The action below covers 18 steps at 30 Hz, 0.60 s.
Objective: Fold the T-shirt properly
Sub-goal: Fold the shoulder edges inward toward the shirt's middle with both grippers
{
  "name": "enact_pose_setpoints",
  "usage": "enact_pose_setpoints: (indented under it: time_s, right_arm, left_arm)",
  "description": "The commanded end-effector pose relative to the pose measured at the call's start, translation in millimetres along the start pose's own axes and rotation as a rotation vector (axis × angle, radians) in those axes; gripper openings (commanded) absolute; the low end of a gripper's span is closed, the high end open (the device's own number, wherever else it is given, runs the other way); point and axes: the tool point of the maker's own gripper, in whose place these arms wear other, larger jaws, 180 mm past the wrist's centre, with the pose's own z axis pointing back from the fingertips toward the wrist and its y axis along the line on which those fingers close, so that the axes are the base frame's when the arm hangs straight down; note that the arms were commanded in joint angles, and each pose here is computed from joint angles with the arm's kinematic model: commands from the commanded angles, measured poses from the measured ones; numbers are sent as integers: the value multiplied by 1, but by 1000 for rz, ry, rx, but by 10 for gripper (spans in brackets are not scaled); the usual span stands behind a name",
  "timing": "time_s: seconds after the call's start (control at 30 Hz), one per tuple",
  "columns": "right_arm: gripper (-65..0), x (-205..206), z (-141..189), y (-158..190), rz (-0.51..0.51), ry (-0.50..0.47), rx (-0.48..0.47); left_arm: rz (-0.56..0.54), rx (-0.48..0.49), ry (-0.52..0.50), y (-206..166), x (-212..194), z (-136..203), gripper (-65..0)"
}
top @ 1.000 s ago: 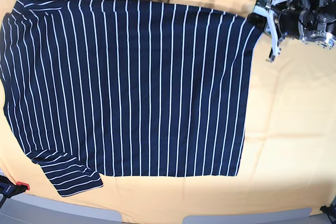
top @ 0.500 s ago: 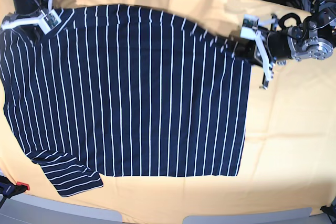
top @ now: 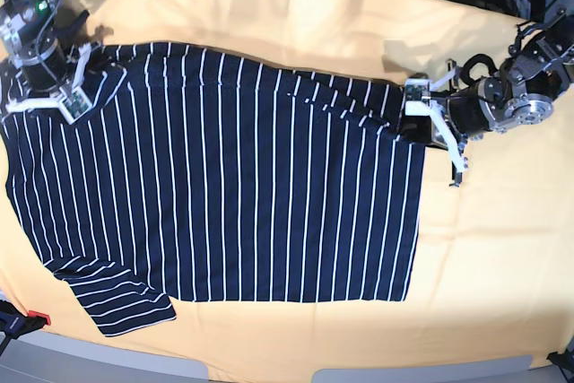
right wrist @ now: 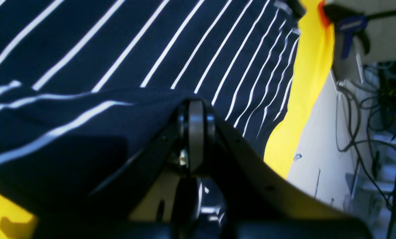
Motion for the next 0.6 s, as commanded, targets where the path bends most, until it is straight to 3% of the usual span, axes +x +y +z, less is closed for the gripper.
enact_pose_setpoints:
  time_s: [0.0,0.43,0.57]
  right_arm:
    - [-650,10,-2,-20,12,-31,-51]
    - [-650,13,-37,-49,-93,-67,38]
    - [-650,10,-46,-57,-126,-62,50]
  left_arm:
    - [-6,56,-2,16,0,3,-650]
    - [-5,136,-17,41,4,-1,-647]
    - [24,148,-15,50,-2,0,-570]
